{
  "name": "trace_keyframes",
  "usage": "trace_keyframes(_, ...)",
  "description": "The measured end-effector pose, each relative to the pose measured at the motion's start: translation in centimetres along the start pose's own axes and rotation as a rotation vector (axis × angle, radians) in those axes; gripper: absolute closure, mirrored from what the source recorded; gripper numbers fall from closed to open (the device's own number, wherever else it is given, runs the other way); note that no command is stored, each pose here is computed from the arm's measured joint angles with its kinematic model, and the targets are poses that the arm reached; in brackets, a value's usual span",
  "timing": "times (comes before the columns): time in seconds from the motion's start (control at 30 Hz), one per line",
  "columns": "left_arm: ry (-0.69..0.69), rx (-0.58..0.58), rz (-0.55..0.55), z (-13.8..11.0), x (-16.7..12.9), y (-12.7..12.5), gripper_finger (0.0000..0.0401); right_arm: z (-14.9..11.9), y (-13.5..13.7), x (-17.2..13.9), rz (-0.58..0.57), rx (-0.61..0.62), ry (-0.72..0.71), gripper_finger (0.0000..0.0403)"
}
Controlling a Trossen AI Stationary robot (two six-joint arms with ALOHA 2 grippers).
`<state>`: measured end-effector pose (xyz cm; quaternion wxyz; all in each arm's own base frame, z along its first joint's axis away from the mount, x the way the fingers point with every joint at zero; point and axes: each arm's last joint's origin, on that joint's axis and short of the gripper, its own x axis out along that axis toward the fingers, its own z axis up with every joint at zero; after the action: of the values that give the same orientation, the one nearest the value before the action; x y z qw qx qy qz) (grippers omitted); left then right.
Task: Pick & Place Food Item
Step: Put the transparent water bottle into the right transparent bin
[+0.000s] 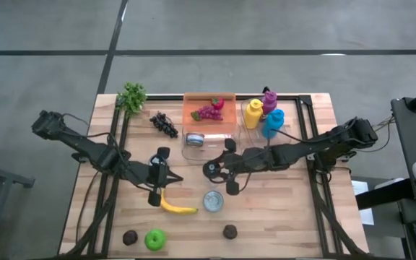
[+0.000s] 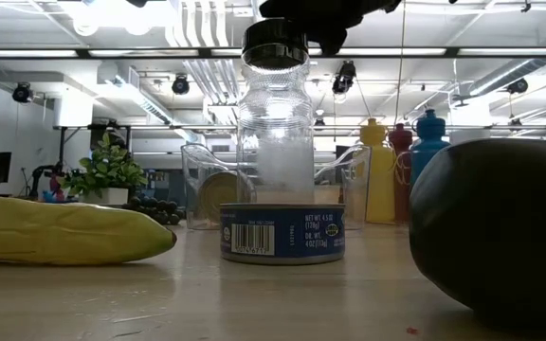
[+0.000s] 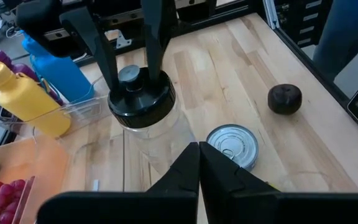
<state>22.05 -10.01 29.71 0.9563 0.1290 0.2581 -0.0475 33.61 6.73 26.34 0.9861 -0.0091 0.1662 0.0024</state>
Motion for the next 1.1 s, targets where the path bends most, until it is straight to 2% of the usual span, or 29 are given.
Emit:
trace_keyframes(0.43,0.000,0.000,-0.001,-0.01,0.00,-0.01,0.0393,-0.24,0.00,-0.04,-0.001,-0.006,0.028,0.0327)
trace_keyframes(1.1,0.001,0.001,-0.001,-0.02,0.00,-0.03,0.0393,-0.24,0.03,-0.09,0.000,-0.007,0.030,0.0328)
